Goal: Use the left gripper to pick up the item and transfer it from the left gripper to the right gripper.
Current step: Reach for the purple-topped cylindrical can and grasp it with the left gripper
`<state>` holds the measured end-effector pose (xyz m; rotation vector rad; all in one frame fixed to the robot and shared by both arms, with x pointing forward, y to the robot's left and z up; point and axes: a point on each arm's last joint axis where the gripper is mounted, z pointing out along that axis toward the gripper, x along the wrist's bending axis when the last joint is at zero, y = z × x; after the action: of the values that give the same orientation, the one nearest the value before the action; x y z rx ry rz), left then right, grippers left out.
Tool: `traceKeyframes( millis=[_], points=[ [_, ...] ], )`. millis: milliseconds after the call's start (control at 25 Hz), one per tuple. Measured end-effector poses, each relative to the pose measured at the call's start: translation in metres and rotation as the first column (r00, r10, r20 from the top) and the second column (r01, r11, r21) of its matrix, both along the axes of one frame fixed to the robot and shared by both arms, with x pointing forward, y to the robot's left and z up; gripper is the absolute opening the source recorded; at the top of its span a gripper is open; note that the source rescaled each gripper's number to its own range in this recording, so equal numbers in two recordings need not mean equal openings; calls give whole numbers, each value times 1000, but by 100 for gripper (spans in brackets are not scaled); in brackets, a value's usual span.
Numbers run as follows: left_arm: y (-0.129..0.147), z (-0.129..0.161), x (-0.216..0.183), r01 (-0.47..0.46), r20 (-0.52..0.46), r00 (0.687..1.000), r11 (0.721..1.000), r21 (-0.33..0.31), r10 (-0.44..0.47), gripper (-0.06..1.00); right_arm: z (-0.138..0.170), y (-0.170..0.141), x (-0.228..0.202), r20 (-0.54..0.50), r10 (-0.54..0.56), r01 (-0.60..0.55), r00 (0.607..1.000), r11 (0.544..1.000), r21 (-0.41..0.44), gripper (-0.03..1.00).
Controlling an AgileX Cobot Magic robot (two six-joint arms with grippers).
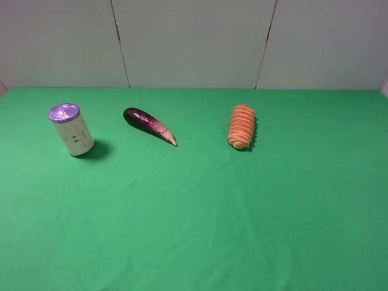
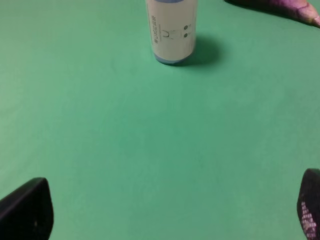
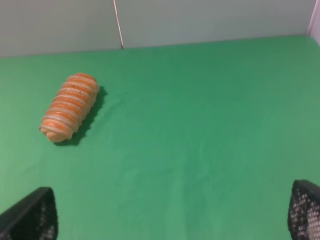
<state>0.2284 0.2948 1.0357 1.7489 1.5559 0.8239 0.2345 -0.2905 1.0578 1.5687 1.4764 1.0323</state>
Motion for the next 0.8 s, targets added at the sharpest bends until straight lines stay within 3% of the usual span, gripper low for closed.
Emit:
traceKeyframes(
  millis=[800],
  points=[
    [0, 0, 0, 0, 0, 1000, 1000, 0, 0, 94, 0, 0, 0, 0, 0, 0, 1000, 1000, 0, 100]
  ],
)
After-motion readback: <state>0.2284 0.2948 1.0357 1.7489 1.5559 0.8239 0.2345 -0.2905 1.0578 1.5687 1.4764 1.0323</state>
